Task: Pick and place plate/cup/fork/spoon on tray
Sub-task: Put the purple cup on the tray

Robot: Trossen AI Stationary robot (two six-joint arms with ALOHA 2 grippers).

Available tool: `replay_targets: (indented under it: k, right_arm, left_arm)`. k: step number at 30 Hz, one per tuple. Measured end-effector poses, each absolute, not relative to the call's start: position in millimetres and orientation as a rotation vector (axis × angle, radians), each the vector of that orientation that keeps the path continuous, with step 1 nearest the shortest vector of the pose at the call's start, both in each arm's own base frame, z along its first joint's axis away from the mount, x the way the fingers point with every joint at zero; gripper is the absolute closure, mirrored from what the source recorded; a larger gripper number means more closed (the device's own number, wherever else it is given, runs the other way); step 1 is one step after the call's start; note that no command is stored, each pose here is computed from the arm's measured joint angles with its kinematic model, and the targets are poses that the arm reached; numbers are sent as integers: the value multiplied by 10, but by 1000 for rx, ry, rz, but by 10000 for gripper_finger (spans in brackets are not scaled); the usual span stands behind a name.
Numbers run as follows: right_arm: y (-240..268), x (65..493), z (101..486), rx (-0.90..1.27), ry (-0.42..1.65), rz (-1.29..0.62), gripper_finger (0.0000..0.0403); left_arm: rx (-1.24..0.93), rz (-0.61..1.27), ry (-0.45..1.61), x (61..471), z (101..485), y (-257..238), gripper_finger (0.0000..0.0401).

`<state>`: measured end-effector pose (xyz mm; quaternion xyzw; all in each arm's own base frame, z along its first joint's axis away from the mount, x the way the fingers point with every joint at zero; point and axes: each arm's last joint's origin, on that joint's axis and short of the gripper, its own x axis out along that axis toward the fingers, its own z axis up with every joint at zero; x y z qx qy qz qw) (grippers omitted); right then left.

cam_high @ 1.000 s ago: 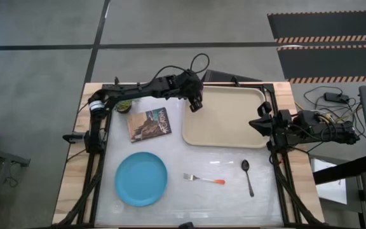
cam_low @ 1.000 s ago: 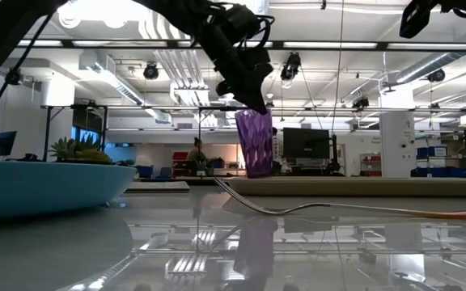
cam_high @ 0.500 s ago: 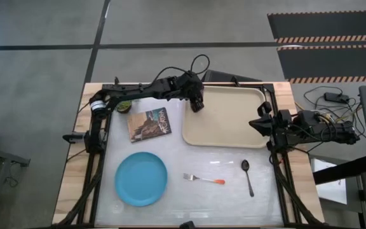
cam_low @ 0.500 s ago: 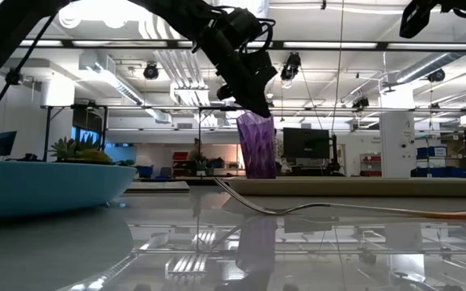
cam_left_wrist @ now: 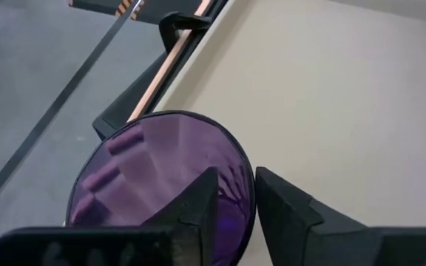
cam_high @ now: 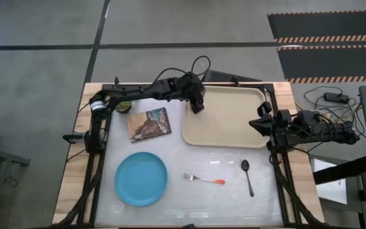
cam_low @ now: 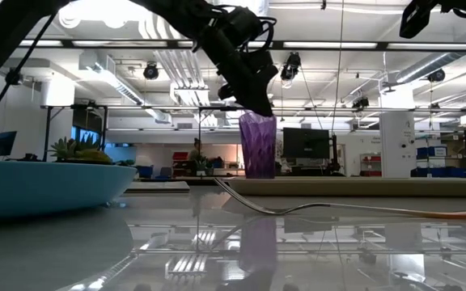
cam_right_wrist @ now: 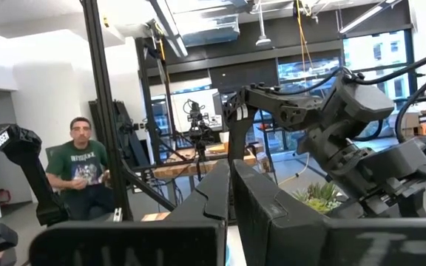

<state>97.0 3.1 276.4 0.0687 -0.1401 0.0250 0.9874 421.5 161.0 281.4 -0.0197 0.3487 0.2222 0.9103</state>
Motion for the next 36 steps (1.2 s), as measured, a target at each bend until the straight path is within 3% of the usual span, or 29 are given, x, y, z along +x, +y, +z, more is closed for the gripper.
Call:
replay_targets:
  k: [8, 16, 20, 27, 30, 36]
  right_arm:
    - [31, 968, 2769, 147, -279, 51, 394]
    - [31, 969, 2764, 160, -270, 53, 394]
    - [31, 972, 2759, 161, -265, 53, 394]
    - [31, 976, 2742, 167, -246, 52, 394]
    - [31, 977, 2742, 167, -246, 52, 394]
    - [31, 976, 2742, 167, -246, 51, 394]
  left_arm:
    - [-19, 445, 709, 4191, 2891, 1566, 318]
    - [-2, 430, 642, 4037, 3225, 1421, 318]
    - [49, 332, 668, 3889, 3325, 1247, 321]
    - [144, 142, 759, 3753, 2826, 938, 373]
    - [143, 159, 683, 3758, 2578, 943, 396]
    - [156, 325, 469, 3743, 2331, 1065, 400]
